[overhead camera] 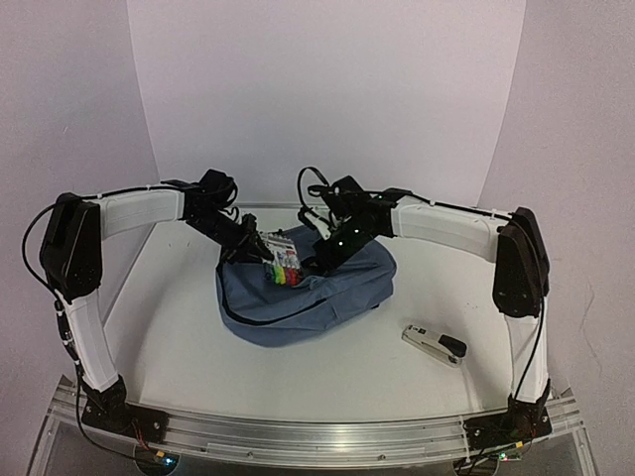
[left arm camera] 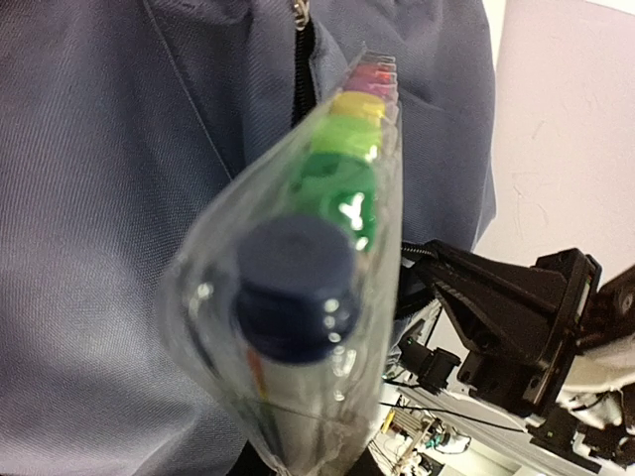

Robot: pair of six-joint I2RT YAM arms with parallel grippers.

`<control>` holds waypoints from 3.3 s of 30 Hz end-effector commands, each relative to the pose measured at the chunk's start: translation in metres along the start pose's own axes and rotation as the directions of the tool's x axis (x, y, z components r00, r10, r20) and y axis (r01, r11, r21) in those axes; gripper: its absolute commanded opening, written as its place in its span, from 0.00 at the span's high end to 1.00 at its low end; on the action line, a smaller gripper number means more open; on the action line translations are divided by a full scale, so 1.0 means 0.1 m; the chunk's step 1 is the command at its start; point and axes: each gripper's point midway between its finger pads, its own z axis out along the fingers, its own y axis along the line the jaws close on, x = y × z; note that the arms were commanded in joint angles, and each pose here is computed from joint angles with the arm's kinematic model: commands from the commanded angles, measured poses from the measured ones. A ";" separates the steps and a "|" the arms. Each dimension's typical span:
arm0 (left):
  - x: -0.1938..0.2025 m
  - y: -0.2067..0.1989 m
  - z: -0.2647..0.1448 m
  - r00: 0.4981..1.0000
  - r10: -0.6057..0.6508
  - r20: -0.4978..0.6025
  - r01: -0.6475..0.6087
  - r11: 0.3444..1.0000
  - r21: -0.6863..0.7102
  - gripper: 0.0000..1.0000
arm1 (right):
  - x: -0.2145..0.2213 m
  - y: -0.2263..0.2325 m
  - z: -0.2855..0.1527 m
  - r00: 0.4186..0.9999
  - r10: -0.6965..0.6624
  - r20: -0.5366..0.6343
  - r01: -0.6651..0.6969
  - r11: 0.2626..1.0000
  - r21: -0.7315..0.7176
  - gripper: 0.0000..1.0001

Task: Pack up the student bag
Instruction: Place the stationery in the student bag.

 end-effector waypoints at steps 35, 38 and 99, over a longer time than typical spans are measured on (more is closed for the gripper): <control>0.36 0.00 -0.12 0.997 -0.040 -0.067 0.044 0.997 0.063 1.00 | 0.01 0.20 0.17 0.902 -0.412 -0.129 0.427 0.897 0.115 0.48; 0.35 0.00 -0.11 0.997 -0.039 -0.068 0.044 0.997 0.063 1.00 | 0.10 0.07 0.25 0.892 -0.414 -0.184 0.443 0.881 0.165 0.58; -0.45 -0.26 0.01 0.979 -0.197 0.051 0.147 0.857 0.494 1.00 | -0.93 0.37 -0.85 0.917 0.094 0.389 -0.055 0.992 -0.111 1.00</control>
